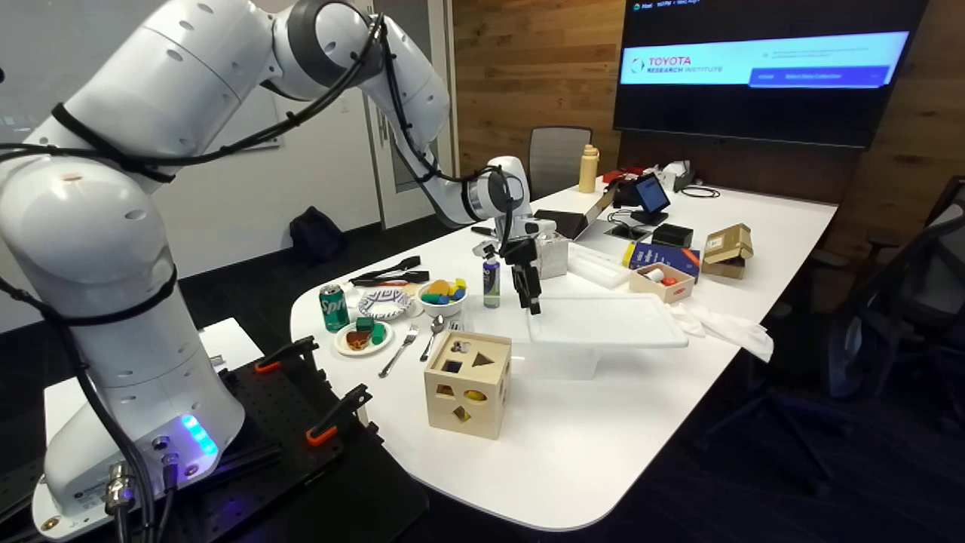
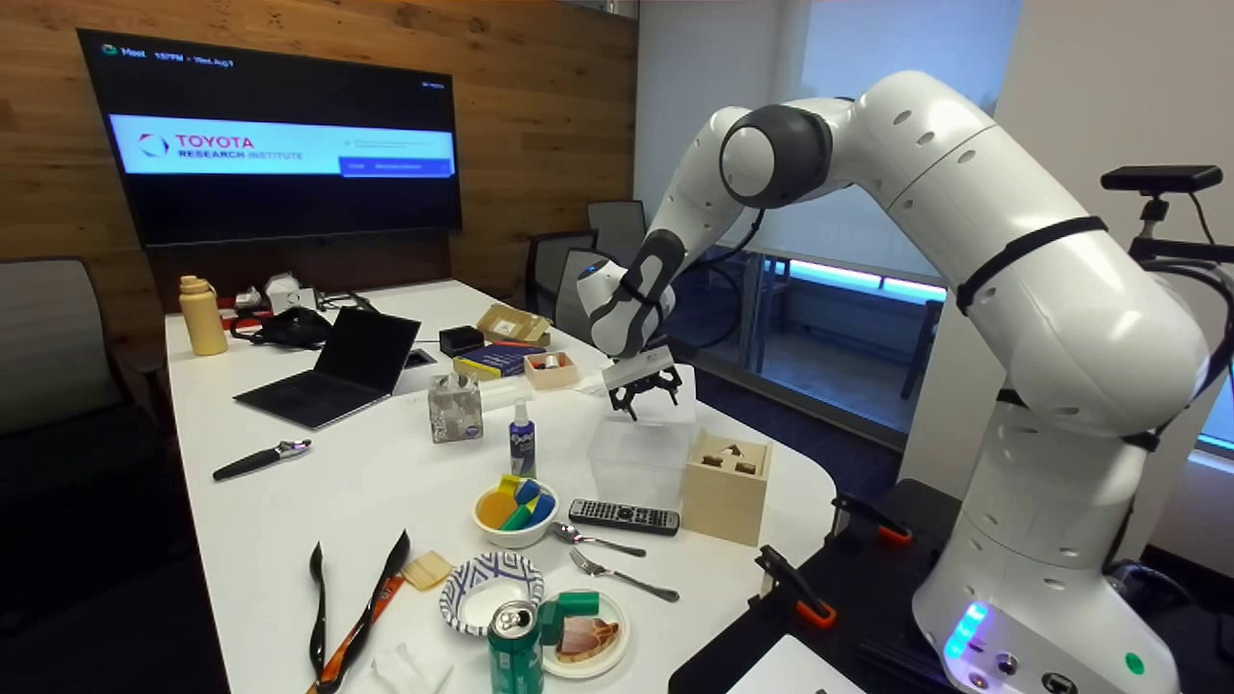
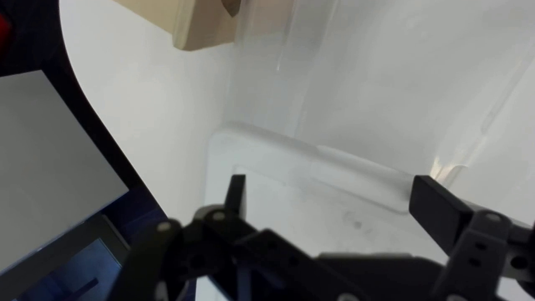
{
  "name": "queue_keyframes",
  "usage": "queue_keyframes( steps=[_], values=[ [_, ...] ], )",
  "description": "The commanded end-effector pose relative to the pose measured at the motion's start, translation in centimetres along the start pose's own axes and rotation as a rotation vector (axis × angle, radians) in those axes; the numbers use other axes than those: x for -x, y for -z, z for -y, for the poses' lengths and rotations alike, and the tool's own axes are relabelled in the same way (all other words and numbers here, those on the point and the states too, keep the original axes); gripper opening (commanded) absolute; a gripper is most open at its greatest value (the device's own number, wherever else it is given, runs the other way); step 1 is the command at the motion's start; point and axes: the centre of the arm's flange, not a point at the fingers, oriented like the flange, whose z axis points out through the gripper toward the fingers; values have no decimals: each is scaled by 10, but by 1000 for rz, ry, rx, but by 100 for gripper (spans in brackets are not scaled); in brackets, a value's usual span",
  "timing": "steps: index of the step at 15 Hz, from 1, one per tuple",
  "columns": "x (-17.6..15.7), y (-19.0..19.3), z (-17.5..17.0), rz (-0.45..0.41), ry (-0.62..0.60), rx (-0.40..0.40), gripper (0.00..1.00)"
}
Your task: Remove the white lid from the clear container.
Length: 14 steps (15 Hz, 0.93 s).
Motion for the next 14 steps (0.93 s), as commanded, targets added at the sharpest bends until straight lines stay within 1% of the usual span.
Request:
queue_keyframes(
  steps=[1,14],
  values=[
    [-11,-5,2,22,17,-1,100],
    [-18,2,-9,-17,-16,17,100]
  ],
)
